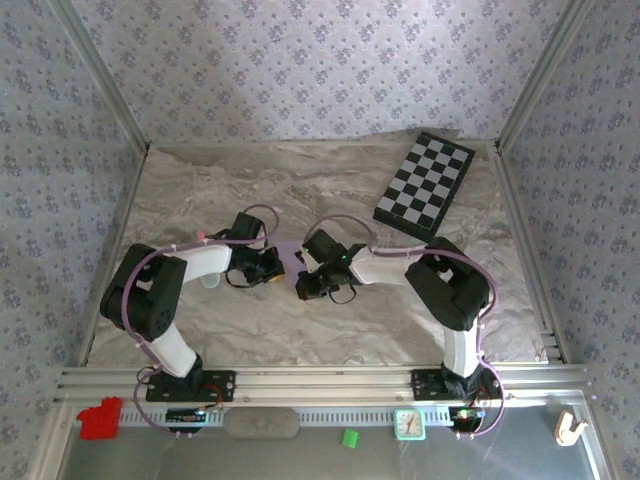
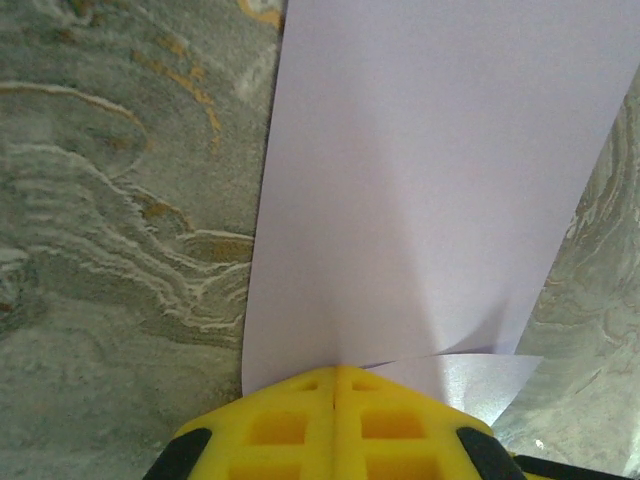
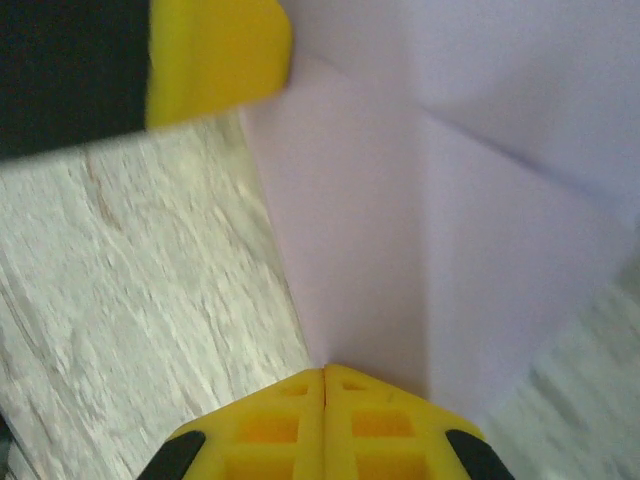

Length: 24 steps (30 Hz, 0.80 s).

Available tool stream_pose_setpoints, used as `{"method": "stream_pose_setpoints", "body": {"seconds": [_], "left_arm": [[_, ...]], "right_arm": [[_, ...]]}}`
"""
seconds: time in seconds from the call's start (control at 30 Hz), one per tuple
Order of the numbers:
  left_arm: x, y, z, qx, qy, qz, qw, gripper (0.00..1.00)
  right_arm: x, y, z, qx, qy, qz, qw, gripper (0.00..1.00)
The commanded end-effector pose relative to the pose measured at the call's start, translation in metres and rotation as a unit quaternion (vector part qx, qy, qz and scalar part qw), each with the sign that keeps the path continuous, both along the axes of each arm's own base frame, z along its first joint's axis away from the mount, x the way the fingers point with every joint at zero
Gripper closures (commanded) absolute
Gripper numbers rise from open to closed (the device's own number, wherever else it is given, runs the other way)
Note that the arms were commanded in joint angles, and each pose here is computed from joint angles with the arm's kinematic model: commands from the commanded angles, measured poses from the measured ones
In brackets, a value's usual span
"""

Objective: Fold a paper plane with a square sheet of paper (pick it up from the middle)
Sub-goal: Third fold the triangle at the center of the table.

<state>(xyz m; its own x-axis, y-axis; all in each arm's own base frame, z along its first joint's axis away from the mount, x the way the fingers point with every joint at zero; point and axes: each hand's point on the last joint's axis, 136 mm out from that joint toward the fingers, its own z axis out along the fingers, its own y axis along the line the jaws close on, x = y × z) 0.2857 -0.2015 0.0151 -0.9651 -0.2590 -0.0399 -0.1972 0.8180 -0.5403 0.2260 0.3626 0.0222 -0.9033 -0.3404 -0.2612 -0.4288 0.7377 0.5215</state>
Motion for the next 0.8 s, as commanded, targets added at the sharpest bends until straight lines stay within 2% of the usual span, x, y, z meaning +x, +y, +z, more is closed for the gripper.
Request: {"method": "stream_pose_setpoints", "body": {"seconds": [0.0,0.17,0.3,0.4,0.53,0.67,0.77], "left_arm": [[-0.033,0.045,-0.050,0.100,0.077,0.033,0.991,1.00],[-0.022,0.022,-0.033,0.044,0.057,0.019,0.997,1.00],[-0.008,-0.004,0.001,-0.022,0.039,0.003,0.999,0.96],[0.007,-0.017,0.041,-0.065,0.007,0.007,0.998,0.87],[0.022,-0.013,0.079,-0.082,-0.034,0.033,0.996,0.73],[0.024,0.003,0.085,-0.081,-0.044,0.066,0.994,0.60],[0.020,0.015,0.078,-0.082,-0.037,0.084,0.992,0.54]], "right_arm": [[-0.038,-0.044,-0.022,-0.074,0.056,0.014,0.996,0.99],[-0.044,-0.058,-0.021,-0.088,0.050,0.006,0.995,0.98],[-0.023,-0.042,0.011,-0.047,-0.001,-0.010,0.999,0.97],[-0.004,-0.031,0.041,-0.010,-0.046,-0.034,0.998,0.94],[0.015,-0.025,0.058,0.005,-0.083,-0.065,0.994,0.89],[0.024,-0.010,0.062,0.021,-0.084,-0.066,0.994,0.87],[0.028,-0.002,0.059,0.022,-0.079,-0.066,0.994,0.86]]}}
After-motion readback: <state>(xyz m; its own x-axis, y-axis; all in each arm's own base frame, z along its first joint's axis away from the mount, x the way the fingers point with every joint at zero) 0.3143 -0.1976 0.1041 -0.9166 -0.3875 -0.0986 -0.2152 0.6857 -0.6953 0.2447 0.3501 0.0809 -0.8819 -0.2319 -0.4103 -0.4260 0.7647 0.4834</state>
